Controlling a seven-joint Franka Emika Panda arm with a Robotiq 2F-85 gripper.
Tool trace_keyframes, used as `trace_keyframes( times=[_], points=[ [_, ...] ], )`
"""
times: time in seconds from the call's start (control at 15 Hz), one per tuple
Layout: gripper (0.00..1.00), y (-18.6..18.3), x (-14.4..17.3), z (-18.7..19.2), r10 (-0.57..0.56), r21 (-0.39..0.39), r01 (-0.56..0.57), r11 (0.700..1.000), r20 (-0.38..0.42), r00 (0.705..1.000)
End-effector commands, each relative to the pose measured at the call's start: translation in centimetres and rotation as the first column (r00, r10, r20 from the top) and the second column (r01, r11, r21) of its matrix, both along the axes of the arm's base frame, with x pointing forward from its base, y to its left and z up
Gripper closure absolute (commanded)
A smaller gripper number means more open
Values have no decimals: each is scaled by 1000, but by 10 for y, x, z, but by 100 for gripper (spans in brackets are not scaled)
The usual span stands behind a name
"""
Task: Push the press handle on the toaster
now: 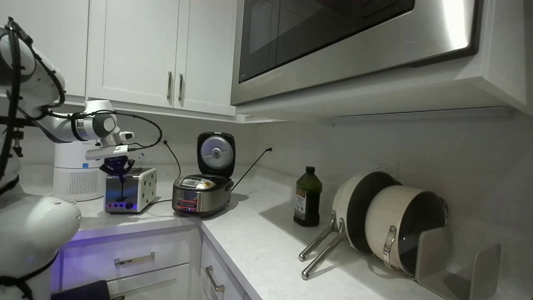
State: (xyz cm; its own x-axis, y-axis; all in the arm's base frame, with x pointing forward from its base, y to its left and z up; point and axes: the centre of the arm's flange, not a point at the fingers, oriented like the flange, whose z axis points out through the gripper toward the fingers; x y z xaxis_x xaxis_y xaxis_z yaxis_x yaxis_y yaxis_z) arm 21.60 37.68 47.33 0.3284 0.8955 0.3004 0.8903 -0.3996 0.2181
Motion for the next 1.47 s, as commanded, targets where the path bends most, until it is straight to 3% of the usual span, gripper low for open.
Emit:
trace_keyframes(
  times=[0.0,0.47,0.8,0.87,1.0,1.4],
  points=[
    [100,-8,0,34,-86,-64,87,994,27,996],
    [100,-47,-3,88,-264,-208,258,944,-4,964],
    [100,-79,4,126,-427,-281,399,873,-45,903],
    [74,-87,10,133,-466,-301,431,851,-54,883],
    [66,-104,21,145,-531,-326,482,813,-76,844],
    [20,-155,50,162,-659,-378,563,735,-206,723]
  ],
)
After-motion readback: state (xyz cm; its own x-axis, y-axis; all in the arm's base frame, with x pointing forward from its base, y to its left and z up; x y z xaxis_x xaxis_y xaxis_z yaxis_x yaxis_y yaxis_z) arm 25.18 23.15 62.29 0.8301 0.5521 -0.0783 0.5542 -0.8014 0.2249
